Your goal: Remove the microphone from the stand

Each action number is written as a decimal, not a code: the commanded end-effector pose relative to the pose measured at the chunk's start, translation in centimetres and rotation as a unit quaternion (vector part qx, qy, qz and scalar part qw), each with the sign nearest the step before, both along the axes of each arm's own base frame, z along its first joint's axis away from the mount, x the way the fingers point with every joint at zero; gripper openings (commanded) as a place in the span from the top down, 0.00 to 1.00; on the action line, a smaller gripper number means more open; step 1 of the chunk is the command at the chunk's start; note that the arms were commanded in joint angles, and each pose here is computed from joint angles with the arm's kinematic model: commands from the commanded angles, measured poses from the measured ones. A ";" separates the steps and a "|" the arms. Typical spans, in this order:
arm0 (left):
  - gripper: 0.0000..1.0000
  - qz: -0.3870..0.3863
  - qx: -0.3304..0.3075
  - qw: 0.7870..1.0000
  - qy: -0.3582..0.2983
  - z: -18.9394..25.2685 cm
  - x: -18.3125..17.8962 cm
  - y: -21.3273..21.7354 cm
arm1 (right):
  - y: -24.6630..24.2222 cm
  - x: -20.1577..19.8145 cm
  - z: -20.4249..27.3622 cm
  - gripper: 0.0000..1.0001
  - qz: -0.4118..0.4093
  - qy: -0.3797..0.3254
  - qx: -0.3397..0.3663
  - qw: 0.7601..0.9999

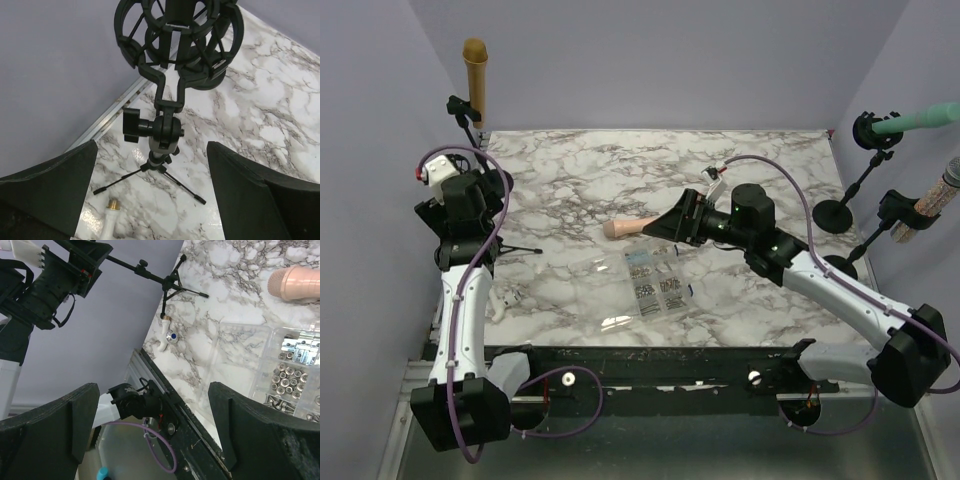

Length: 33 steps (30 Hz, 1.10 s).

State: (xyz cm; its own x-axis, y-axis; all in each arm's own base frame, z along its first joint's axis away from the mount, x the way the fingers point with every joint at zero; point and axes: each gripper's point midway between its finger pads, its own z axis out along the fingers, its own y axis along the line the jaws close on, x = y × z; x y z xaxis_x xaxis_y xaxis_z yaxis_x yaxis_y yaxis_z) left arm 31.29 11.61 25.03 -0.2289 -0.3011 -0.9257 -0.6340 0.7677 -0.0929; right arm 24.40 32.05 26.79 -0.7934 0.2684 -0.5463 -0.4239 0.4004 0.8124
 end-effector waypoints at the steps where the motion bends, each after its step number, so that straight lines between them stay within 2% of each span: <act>1: 0.11 -0.057 0.016 0.998 -0.025 1.1 1.9 -0.6 | -0.6 -0.1 -1.1 0.00 -0.011 0.000 -0.022 1.000; 5: 0.23 -0.070 0.035 0.997 -0.019 1.2 2.3 -0.4 | -0.3 0.0 -1.6 0.00 -0.005 0.005 -0.027 1.000; 11: 0.29 -0.084 0.031 0.996 -0.017 0.2 2.8 0.4 | -0.1 0.2 -2.5 0.00 -0.005 0.014 -0.033 0.999; 17: 0.48 -0.120 0.009 0.993 -0.015 0.0 3.5 0.3 | 0.5 0.8 -2.9 0.00 -0.003 0.023 -0.031 0.999; 22: 0.76 -0.137 -0.005 0.990 -0.014 0.4 3.5 0.0 | 1.5 1.3 -2.8 0.00 0.007 0.032 -0.018 0.999; 24: 0.80 -0.147 -0.013 0.989 -0.018 0.7 3.5 -0.6 | 2.1 1.6 -2.9 0.00 0.010 0.039 -0.012 0.999; 27: 0.92 -0.160 -0.022 0.986 -0.030 0.9 3.5 -1.4 | 3.3 2.2 -2.8 0.00 0.017 0.049 0.001 0.999; 33: 1.00 -0.196 -0.042 0.978 -0.052 1.6 3.9 -3.6 | 6.9 2.8 -3.4 0.00 0.033 0.060 0.010 0.998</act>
